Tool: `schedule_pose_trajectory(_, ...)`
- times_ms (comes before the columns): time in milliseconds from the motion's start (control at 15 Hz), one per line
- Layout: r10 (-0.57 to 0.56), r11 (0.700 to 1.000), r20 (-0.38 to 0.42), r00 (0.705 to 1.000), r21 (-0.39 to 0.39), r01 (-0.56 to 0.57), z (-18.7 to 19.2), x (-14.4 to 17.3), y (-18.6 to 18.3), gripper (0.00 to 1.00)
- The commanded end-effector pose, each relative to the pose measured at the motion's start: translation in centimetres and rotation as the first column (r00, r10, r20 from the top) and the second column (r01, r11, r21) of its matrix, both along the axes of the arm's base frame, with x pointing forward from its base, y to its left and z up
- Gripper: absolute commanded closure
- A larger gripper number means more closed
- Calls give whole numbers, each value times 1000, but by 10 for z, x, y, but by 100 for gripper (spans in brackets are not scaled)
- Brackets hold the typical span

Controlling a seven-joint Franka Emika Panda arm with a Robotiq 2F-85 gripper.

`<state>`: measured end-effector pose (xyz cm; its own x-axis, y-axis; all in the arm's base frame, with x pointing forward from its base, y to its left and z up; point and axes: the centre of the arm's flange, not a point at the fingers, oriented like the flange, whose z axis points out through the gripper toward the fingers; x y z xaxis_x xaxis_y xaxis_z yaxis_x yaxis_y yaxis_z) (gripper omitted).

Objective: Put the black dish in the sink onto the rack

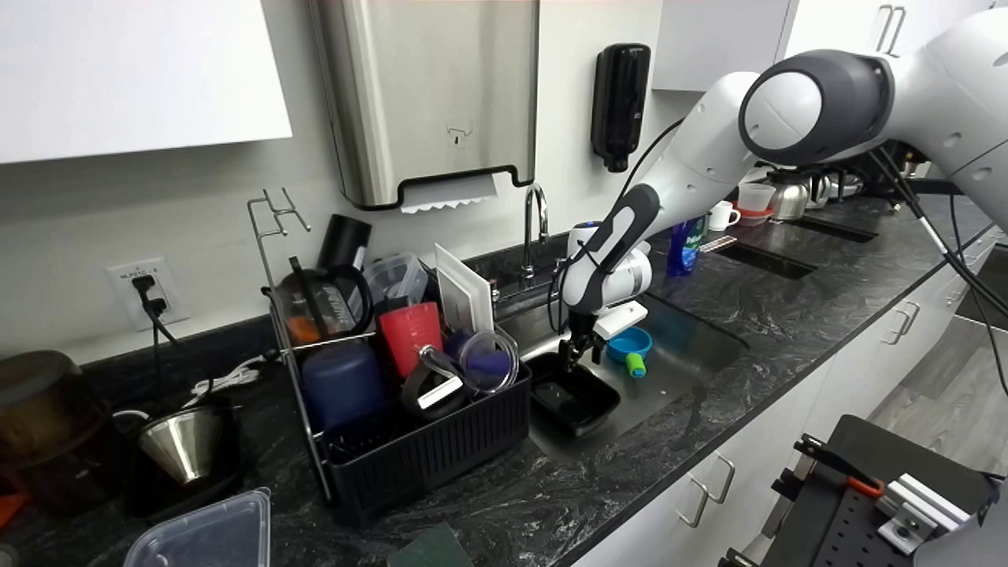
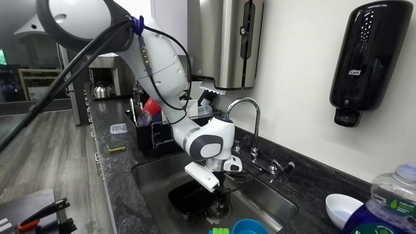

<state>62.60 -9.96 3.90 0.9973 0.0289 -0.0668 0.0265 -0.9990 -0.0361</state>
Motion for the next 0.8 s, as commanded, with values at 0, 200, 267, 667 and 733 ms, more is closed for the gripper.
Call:
schedule_pose_trajectory(0, 10, 999, -7, 1000, 40, -10, -4, 6, -4, 0)
schedule_pose_trajectory(200, 8, 999, 8, 1000, 43, -8, -2, 13, -6, 0)
schedule_pose_trajectory(267, 7, 999, 13, 1000, 43, -8, -1, 16, -6, 0)
schedule_pose_trajectory(667, 8, 999, 32, 999, 44, -10, 0, 24, -9, 0)
schedule_pose_trajectory(733, 9, 999, 32, 999, 46, -11, -1, 25, -9, 0)
